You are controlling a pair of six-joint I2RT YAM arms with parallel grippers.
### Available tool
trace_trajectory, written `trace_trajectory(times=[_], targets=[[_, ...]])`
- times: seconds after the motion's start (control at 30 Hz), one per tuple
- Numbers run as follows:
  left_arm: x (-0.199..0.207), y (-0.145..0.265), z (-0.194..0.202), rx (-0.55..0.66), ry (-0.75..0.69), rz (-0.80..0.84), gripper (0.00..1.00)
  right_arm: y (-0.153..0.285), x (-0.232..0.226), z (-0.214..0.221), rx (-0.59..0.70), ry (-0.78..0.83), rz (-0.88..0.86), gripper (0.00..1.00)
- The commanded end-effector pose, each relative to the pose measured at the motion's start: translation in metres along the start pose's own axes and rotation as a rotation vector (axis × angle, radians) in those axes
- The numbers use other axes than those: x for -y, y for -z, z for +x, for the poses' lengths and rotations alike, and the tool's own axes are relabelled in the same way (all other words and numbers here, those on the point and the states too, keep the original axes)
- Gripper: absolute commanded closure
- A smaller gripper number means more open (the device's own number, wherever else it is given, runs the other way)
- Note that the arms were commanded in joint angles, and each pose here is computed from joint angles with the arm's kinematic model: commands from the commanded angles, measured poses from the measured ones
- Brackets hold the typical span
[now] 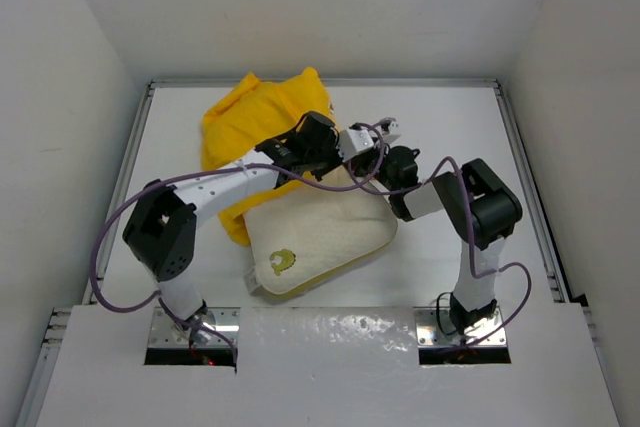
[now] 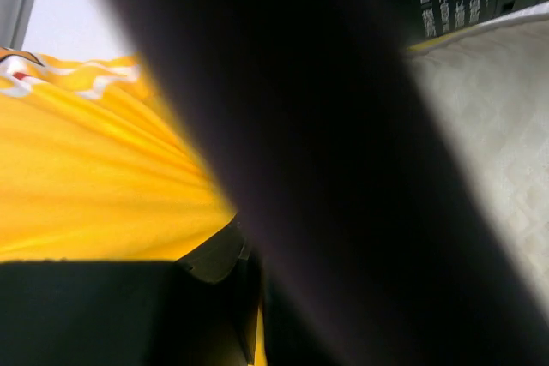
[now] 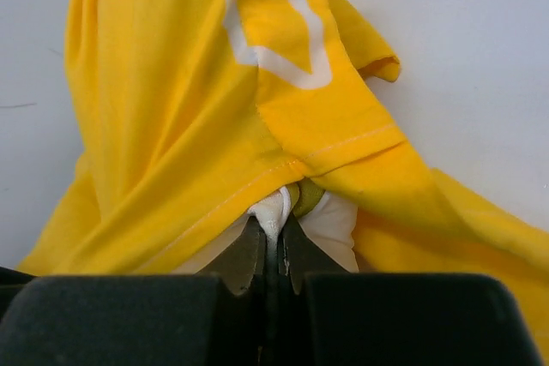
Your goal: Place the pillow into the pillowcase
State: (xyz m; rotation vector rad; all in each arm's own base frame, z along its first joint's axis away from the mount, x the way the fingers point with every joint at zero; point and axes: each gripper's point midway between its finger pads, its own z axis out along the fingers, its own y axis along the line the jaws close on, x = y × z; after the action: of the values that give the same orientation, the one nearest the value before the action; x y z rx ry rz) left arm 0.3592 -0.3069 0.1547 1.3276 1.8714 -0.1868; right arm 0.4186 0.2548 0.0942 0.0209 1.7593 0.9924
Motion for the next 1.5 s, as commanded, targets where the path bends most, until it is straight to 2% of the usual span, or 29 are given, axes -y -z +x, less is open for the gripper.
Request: trace_trajectory(times=[0.0,0.1,0.13,0.17,0.2,0.23,0.3,0.37,0.4,0.43,0.47,0.5,0.53,0.57,0.6,0.7,0.77,0.8,0.9,1.03,1.1,1.17,1.23,1.27,1.3,1.33,1.37,1.43,1.47], targets=[[0.047,-0.006,0.011,-0.020,-0.037,0.145,1.00,-0.004,-0.060,-0.118,0.420,0.071,-0.198,1.00],[0.033,-0.020,0.018,-0.030,0.012,0.124,0.99,-0.004,-0.057,-0.092,0.359,0.070,-0.195,1.00],[0.024,-0.021,0.013,-0.020,0.033,0.117,0.79,-0.003,-0.056,-0.084,0.326,0.069,-0.199,0.92],[0.020,-0.021,0.018,-0.037,0.059,0.123,0.66,0.000,-0.051,-0.076,0.298,0.071,-0.190,0.75],[0.006,-0.017,0.023,-0.044,0.109,0.109,0.58,0.002,-0.043,-0.066,0.249,0.096,-0.167,0.32],[0.001,-0.011,0.024,-0.043,0.142,0.126,0.39,0.009,-0.046,-0.065,0.210,0.114,-0.168,0.23],[-0.029,0.019,0.026,-0.011,0.227,0.073,0.26,0.018,-0.012,-0.051,0.092,0.151,-0.030,0.17],[-0.044,0.045,0.041,-0.030,0.279,0.022,0.12,0.031,-0.001,-0.071,0.065,0.256,0.046,0.18],[-0.063,0.073,0.041,-0.002,0.302,-0.049,0.08,0.039,0.019,-0.052,-0.060,0.253,0.127,0.26],[-0.068,0.085,0.061,-0.057,0.325,-0.101,0.01,0.037,0.019,-0.064,-0.084,0.282,0.161,0.58],[-0.076,0.109,0.061,-0.038,0.344,-0.162,0.01,0.051,0.044,-0.056,-0.178,0.305,0.292,0.83],[-0.082,0.122,0.091,-0.107,0.391,-0.213,0.01,0.048,0.047,-0.069,-0.169,0.321,0.340,0.98],[-0.083,0.131,0.105,-0.135,0.422,-0.228,0.06,0.050,0.057,-0.072,-0.172,0.326,0.398,1.00],[-0.081,0.139,0.118,-0.166,0.450,-0.230,0.14,0.051,0.069,-0.078,-0.169,0.323,0.462,0.97],[-0.082,0.149,0.146,-0.217,0.504,-0.238,0.36,0.053,0.086,-0.062,-0.239,0.307,0.515,0.91],[-0.041,0.155,0.221,-0.416,0.592,-0.120,0.53,0.022,0.107,-0.059,-0.353,0.317,0.559,0.66],[-0.020,0.149,0.253,-0.497,0.608,-0.061,0.44,0.018,0.122,-0.039,-0.466,0.302,0.584,0.43],[-0.005,0.144,0.273,-0.546,0.609,-0.040,0.31,0.005,0.133,-0.033,-0.493,0.296,0.592,0.41],[0.009,0.131,0.296,-0.589,0.645,-0.020,0.15,-0.003,0.144,-0.020,-0.536,0.300,0.588,0.37],[-0.005,0.107,0.297,-0.557,0.647,-0.022,0.10,-0.011,0.150,0.003,-0.606,0.287,0.532,0.27],[-0.012,0.090,0.296,-0.522,0.651,-0.015,0.08,-0.005,0.158,0.013,-0.649,0.280,0.568,0.30],[-0.006,0.077,0.299,-0.523,0.673,0.040,0.07,-0.001,0.165,0.023,-0.696,0.271,0.589,0.42],[-0.005,0.065,0.289,-0.475,0.693,0.100,0.08,0.003,0.163,0.032,-0.729,0.262,0.556,0.78],[-0.004,0.059,0.288,-0.465,0.704,0.126,0.15,0.000,0.153,0.030,-0.716,0.254,0.511,0.95],[-0.002,0.054,0.283,-0.437,0.711,0.152,0.24,0.014,0.152,0.044,-0.739,0.230,0.505,1.00],[-0.003,0.052,0.282,-0.429,0.713,0.162,0.37,0.019,0.148,0.045,-0.727,0.222,0.488,1.00],[-0.002,0.048,0.281,-0.425,0.721,0.182,0.64,0.012,0.128,0.024,-0.640,0.227,0.434,1.00],[-0.007,0.042,0.273,-0.392,0.727,0.198,0.90,0.043,0.120,0.043,-0.646,0.164,0.439,1.00],[-0.017,0.040,0.268,-0.371,0.723,0.182,1.00,0.037,0.099,0.017,-0.539,0.182,0.387,1.00]])
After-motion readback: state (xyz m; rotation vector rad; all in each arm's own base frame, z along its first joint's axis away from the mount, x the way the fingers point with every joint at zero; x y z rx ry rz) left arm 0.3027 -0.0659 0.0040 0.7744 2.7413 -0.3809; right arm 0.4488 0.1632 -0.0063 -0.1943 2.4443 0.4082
